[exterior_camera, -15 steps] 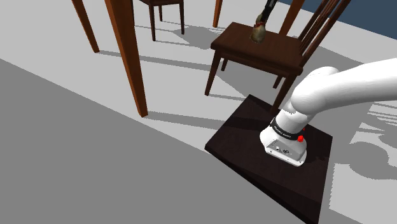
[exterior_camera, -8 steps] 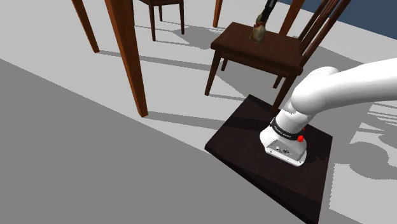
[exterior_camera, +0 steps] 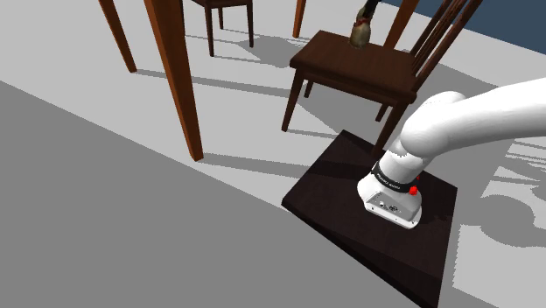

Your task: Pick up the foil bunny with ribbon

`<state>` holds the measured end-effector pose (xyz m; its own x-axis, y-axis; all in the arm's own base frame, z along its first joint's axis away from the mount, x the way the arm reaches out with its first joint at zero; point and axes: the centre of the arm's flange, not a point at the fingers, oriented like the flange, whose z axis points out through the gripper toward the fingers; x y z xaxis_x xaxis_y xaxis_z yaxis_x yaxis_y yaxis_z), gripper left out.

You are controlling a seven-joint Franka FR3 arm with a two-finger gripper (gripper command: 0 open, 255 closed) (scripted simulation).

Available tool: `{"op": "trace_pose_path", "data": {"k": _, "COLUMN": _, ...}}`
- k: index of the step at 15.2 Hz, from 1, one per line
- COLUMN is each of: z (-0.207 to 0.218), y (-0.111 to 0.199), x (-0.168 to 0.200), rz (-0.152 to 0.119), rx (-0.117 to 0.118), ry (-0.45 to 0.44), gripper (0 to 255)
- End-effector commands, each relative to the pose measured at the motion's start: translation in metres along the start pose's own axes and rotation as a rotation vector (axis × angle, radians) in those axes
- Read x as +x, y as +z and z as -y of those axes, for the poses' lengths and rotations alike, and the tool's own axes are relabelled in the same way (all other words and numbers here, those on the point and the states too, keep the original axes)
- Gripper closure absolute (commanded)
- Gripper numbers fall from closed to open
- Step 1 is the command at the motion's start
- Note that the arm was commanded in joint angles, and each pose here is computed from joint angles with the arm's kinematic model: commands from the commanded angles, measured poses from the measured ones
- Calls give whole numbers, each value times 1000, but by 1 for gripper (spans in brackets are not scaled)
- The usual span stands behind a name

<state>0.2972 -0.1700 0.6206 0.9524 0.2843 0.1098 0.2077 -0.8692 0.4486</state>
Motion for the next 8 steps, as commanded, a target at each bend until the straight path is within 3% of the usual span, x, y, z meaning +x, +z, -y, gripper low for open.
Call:
{"op": "trace_pose_path", "data": {"k": 1, "z": -5, "y": -9, "x": 1, "rz": 0, "rx": 0, "ry": 0, "gripper": 255}}
{"op": "trace_pose_path", "data": {"k": 8, "z": -19, "y": -38, "x": 4, "rz": 0, "rx": 0, "ry": 0, "gripper": 255}}
